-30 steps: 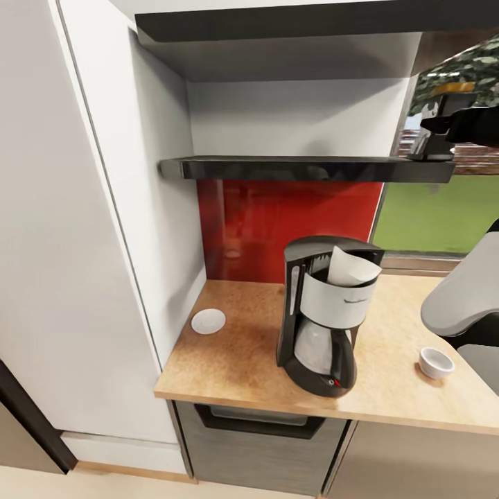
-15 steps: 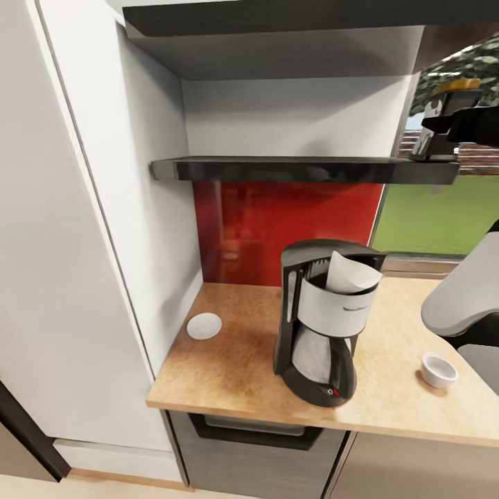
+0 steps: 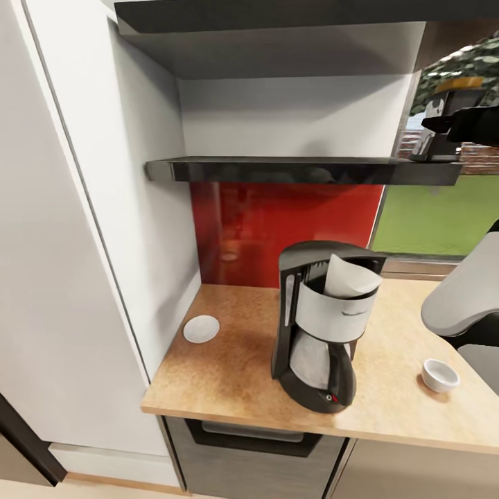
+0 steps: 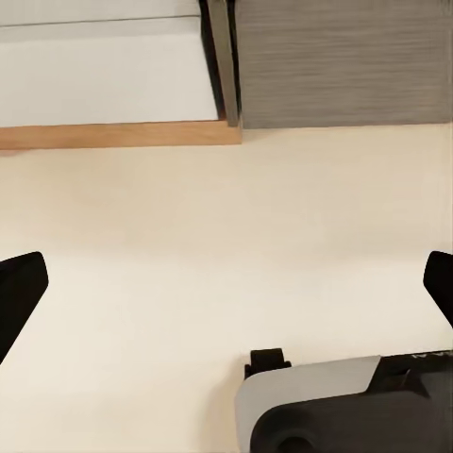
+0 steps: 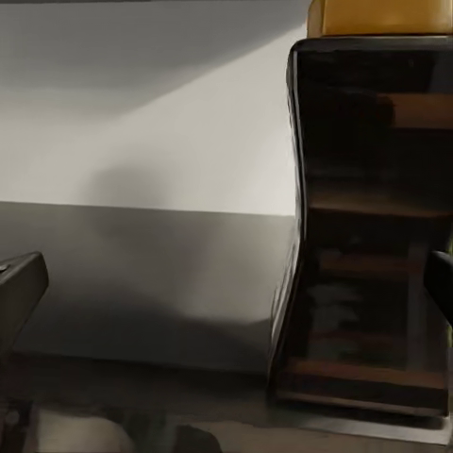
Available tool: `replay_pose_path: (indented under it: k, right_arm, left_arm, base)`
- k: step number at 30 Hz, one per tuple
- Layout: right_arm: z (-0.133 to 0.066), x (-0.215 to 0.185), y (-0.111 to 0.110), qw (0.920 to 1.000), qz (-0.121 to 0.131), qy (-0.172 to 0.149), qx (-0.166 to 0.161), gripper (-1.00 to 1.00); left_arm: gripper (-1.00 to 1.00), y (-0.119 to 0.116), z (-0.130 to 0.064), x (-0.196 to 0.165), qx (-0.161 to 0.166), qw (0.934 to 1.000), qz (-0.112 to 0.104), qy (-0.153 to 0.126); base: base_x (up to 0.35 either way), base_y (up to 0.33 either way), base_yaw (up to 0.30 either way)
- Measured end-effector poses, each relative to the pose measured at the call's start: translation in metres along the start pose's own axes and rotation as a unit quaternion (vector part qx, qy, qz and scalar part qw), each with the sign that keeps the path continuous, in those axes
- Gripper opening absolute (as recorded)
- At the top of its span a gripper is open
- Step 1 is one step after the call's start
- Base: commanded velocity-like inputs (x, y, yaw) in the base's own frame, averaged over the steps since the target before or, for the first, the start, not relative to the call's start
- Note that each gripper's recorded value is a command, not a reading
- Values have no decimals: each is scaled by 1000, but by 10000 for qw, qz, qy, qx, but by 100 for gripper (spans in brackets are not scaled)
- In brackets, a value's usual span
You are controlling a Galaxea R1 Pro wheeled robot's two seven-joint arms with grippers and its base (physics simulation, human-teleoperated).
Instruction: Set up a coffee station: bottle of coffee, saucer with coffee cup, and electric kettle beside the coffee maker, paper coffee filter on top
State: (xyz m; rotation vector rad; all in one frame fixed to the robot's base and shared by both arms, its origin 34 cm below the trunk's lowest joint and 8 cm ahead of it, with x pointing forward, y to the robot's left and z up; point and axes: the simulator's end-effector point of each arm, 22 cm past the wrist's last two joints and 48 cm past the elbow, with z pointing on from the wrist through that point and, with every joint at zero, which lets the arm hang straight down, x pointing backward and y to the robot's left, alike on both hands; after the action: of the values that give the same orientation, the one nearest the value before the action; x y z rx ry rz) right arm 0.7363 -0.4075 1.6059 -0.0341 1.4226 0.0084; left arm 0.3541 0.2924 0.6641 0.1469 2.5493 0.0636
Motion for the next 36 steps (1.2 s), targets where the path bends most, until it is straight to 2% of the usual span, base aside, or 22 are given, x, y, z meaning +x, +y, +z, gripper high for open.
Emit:
replay_pose_path:
  k: [36]
  right_arm:
    - [0, 0, 0, 10000, 1, -3, -3, 100]
  left_arm:
    - [100, 1, 0, -1, -7, 10000, 5, -7]
  base:
    - [30, -52, 0]
